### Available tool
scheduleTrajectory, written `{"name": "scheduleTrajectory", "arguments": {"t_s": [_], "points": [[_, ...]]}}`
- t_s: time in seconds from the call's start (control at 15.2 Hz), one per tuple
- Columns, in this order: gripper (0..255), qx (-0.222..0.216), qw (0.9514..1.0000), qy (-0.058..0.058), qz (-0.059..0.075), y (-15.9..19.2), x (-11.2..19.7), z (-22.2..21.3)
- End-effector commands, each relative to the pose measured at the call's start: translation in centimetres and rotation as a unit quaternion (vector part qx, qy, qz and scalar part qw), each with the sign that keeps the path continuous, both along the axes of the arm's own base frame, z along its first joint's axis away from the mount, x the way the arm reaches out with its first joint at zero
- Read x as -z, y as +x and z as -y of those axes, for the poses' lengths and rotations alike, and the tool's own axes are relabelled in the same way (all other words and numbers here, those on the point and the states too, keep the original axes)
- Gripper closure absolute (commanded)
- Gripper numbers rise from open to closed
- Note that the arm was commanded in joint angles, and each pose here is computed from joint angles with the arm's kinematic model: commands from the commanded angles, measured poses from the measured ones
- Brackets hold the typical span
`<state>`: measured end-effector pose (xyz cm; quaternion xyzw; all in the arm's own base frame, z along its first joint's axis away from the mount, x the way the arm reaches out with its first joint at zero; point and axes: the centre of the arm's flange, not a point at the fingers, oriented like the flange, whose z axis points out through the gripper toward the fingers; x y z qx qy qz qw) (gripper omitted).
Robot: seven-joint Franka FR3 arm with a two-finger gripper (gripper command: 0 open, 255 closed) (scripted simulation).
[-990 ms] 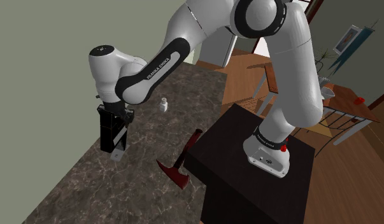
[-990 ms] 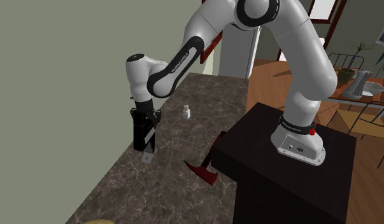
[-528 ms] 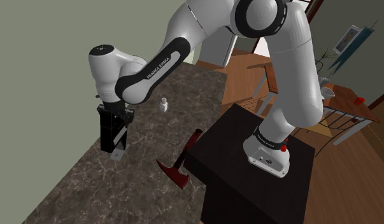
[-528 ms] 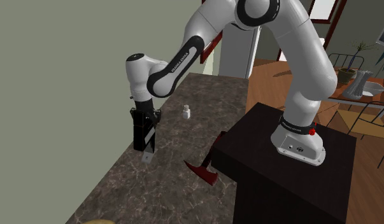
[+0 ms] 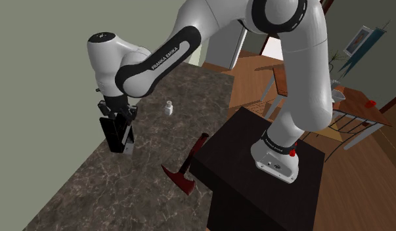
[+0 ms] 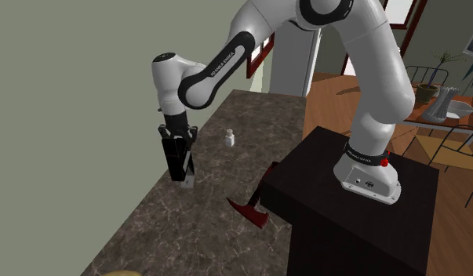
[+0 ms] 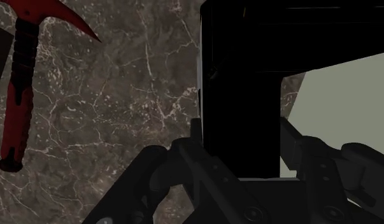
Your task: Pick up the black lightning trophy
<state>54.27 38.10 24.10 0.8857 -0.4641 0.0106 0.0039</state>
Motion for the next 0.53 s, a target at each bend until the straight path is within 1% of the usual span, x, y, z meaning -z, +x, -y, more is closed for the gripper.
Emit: {"name": "scheduleTrajectory", "arguments": {"t_s": [0.0,0.33,0.46], "points": [[255,0.0,1.0,0.0,0.0,0.0,-1.0,0.0],[255,0.0,1.0,0.0,0.0,0.0,-3.7,0.0],[255,0.0,1.0,0.0,0.0,0.0,-3.8,0.0]]}}
